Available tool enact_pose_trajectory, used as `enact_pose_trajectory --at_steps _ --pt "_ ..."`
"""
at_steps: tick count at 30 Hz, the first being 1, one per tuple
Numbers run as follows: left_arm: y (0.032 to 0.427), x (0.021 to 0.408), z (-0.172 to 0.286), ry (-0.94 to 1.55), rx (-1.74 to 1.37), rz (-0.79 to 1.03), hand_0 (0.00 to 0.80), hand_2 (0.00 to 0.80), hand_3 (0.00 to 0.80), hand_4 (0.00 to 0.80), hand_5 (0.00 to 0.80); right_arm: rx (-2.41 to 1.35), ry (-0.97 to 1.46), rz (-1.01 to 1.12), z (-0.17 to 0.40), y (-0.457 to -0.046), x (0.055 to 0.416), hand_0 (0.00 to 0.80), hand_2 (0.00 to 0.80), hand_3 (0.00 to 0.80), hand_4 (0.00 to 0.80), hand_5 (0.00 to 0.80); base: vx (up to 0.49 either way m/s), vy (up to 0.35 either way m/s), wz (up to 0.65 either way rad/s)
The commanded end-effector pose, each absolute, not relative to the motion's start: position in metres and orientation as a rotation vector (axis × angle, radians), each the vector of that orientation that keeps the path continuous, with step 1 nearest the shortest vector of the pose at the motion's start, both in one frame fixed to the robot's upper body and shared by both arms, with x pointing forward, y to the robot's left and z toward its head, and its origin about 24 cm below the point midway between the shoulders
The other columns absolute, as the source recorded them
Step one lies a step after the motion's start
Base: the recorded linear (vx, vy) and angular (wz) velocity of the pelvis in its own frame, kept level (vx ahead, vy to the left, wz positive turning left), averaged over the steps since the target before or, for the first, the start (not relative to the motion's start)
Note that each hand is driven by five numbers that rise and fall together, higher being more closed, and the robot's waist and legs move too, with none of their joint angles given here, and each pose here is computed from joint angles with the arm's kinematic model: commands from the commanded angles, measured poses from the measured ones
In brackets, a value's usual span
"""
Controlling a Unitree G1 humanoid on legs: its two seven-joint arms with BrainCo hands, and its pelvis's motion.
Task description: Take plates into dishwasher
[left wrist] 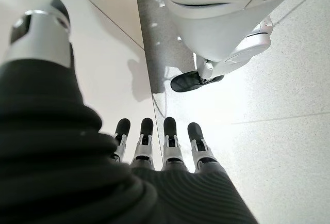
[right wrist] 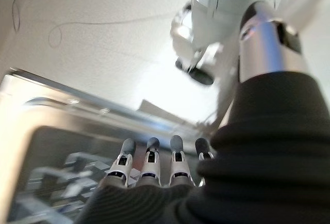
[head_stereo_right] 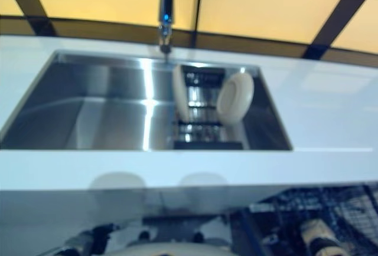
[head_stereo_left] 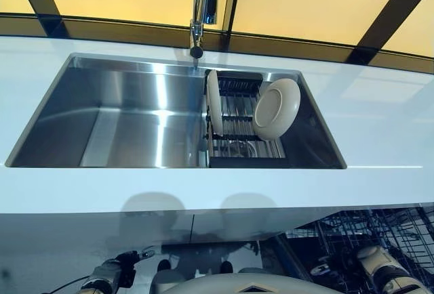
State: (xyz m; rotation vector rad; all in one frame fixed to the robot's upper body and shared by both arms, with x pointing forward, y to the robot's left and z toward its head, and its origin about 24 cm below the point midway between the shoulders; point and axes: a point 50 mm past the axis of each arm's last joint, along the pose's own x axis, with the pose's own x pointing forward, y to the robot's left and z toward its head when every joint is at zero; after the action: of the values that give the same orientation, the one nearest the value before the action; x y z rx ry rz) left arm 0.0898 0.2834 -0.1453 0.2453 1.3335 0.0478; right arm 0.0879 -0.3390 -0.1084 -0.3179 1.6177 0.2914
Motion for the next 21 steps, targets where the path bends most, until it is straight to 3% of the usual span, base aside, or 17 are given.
enact_pose_trajectory --at_steps 1,4,9,12,21 --pt "0.283 0.104 -0.143 1.316 0.248 0.043 0.000 0.000 0.000 0.000 0.000 -0.209 1.563 -0.040 -0.100 -0.362 0.085 0.000 0.000 0.000 0.000 0.000 0.000 0.000 0.00" --pt "0.282 0.106 -0.143 1.314 0.236 0.042 0.000 0.000 0.000 0.000 0.000 -0.024 1.489 0.016 -0.099 -0.357 0.090 0.000 0.000 0.000 0.000 0.000 -0.009 0.011 -0.04" --pt "0.289 0.109 -0.139 1.313 0.239 0.044 0.000 0.000 0.000 0.000 0.000 0.112 1.390 0.613 -0.076 -0.334 0.112 0.000 0.000 0.000 0.000 0.000 -0.015 0.005 -0.08" --pt "0.293 0.106 -0.138 1.315 0.244 0.044 0.000 0.000 0.000 0.000 0.000 0.138 1.260 0.811 -0.060 -0.323 0.129 0.000 0.000 0.000 0.000 0.000 0.004 0.002 -0.06" --pt "0.295 0.089 -0.141 1.325 0.214 0.055 0.000 0.000 0.000 0.000 0.000 0.117 0.756 1.169 0.023 -0.280 0.189 0.000 0.000 0.000 0.000 0.000 -0.001 0.025 -0.01"
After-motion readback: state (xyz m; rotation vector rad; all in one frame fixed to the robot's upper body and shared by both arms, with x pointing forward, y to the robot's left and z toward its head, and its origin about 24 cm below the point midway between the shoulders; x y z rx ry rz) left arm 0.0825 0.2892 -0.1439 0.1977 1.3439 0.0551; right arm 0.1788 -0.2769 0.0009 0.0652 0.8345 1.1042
